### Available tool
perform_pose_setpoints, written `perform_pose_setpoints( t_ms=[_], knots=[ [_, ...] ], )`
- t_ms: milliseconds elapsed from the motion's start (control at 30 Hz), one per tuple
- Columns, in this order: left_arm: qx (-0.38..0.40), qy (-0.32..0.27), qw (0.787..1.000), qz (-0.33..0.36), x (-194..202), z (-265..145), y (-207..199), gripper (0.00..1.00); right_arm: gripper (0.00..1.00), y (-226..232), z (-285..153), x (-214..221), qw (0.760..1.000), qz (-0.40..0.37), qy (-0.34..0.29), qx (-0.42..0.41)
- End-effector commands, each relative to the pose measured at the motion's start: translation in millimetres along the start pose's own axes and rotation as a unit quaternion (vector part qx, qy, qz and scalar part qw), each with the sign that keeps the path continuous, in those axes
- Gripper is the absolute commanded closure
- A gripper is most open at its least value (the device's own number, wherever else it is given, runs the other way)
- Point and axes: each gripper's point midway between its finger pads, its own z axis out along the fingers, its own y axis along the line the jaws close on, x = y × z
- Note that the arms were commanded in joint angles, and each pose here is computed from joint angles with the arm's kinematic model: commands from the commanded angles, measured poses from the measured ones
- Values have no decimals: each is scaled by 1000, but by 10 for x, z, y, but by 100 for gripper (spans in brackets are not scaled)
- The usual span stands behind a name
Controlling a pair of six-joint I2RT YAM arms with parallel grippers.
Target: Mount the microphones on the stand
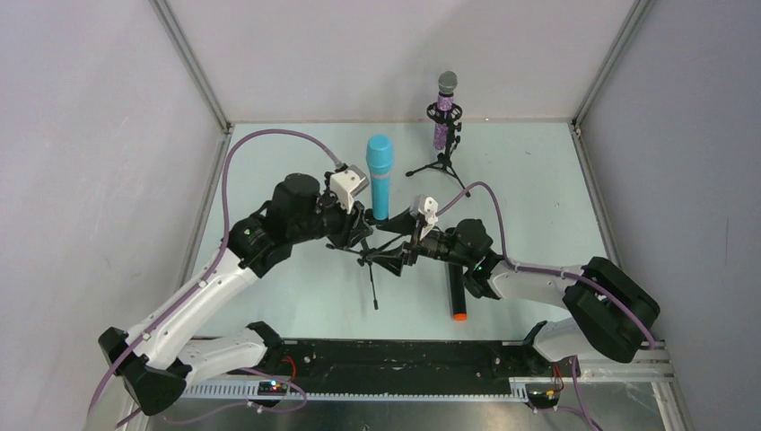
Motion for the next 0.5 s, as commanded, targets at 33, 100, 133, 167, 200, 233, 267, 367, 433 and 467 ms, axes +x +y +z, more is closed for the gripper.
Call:
perform_pose_setpoints(
  t_ms=[33, 100, 133, 167, 200, 233, 267, 367, 433, 467],
  knots=[
    [13, -73, 997, 3, -503, -84, -156, 100, 18, 72, 81, -273, 997, -25, -65, -18],
    [18, -77, 997, 3, -535, -91, -194, 100, 20, 87, 96, -242, 997, -23, -64, -24],
    [22, -80, 997, 3, -552, -98, -218, 100, 22, 94, 106, -209, 997, -21, -62, -28],
    [22, -81, 996, 3, -562, -97, -223, 100, 23, 112, 109, -211, 997, -19, -64, -33],
    [24, -83, 996, 4, -580, -106, -241, 100, 25, 114, 116, -183, 997, -17, -62, -35],
    [26, -86, 996, 4, -594, -114, -251, 100, 27, 133, 121, -169, 997, -16, -62, -42],
    [27, -88, 996, 4, -610, -123, -260, 100, 30, 159, 123, -156, 997, -16, -61, -50],
    [29, -99, 995, 3, -671, -167, -286, 100, 34, 209, 134, -104, 996, -16, -60, -69],
    [29, -105, 994, 1, -711, -192, -293, 100, 38, 222, 144, -66, 995, -13, -59, -76],
    [30, -108, 994, 0, -725, -203, -300, 100, 40, 231, 147, -71, 995, -12, -62, -79]
  ],
)
